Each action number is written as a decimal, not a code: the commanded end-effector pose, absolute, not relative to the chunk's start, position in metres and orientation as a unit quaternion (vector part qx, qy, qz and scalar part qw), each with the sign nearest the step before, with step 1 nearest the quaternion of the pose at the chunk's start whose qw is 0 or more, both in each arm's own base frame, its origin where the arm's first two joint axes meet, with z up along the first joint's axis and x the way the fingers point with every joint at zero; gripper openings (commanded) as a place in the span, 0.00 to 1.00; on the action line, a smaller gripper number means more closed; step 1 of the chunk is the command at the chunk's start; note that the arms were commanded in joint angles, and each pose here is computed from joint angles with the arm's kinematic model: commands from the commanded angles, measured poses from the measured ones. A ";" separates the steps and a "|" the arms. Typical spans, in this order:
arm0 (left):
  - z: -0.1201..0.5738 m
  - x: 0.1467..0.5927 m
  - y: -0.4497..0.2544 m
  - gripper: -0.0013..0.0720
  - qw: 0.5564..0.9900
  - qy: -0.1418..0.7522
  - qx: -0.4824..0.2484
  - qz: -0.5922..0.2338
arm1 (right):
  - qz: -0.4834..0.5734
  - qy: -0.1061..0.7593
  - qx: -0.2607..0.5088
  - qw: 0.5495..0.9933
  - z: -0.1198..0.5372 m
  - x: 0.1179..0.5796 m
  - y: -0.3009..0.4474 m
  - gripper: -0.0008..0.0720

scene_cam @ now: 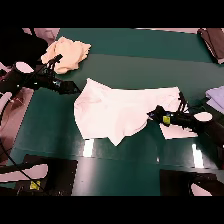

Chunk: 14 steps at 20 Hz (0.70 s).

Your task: Fold the shirts.

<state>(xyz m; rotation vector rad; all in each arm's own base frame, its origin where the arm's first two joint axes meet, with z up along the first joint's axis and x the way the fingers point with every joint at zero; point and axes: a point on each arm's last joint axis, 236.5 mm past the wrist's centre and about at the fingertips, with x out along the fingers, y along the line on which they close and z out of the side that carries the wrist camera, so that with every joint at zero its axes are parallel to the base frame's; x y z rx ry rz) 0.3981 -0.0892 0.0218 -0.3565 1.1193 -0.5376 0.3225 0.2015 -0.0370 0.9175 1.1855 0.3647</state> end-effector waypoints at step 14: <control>-0.024 0.312 -0.109 0.69 0.684 0.656 -0.182 -0.263 | 0.173 0.438 0.399 0.787 0.024 0.373 0.190 0.03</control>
